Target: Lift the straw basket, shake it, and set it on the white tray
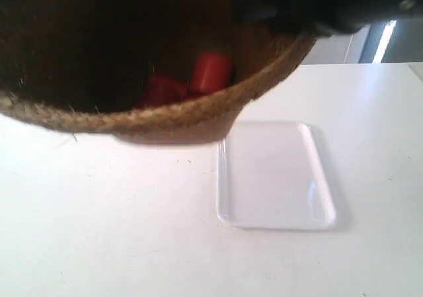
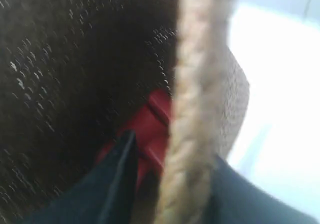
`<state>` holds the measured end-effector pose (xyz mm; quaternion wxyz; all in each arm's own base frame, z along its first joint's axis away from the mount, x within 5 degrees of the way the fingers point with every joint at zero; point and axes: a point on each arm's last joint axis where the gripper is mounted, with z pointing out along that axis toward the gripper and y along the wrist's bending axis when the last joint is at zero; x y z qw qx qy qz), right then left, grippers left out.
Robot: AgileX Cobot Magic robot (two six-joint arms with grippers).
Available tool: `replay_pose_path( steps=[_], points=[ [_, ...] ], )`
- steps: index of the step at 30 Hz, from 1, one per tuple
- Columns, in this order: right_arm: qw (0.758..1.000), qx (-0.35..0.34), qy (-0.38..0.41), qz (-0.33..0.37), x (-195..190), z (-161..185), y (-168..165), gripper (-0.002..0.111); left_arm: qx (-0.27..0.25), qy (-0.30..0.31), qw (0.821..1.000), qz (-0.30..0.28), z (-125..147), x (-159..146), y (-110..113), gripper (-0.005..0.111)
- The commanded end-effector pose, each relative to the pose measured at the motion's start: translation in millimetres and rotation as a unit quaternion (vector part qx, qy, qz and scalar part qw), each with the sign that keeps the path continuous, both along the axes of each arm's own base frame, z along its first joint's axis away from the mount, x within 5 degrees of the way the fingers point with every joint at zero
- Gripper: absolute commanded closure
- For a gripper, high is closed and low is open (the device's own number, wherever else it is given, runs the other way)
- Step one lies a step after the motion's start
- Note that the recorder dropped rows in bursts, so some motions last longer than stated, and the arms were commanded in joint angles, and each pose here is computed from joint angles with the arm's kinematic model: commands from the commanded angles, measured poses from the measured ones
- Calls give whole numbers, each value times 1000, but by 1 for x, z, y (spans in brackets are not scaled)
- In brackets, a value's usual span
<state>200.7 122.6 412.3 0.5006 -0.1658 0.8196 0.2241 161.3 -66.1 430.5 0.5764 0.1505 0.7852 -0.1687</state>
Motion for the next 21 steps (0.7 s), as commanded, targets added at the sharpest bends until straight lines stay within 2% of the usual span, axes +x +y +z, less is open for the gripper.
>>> replay_pose_path(
  steps=[1,2,3,8,13,21],
  points=[
    [997,-51,56,-15,20,-72,5,108,66,78,995,-7,-58,20,-4,107],
    [994,-41,97,-32,25,-83,5,108,63,108,992,-1,-72,25,-5,107],
    [993,-41,102,-32,26,-84,7,108,60,116,992,2,-77,25,-5,107],
    [996,-50,69,-14,26,-69,10,108,39,75,996,20,-69,27,-2,107],
    [990,-76,116,-10,30,-87,13,108,29,75,997,20,-69,28,-3,107],
    [987,-86,139,-11,37,-104,17,108,40,86,995,16,-71,26,-3,107]
  ],
)
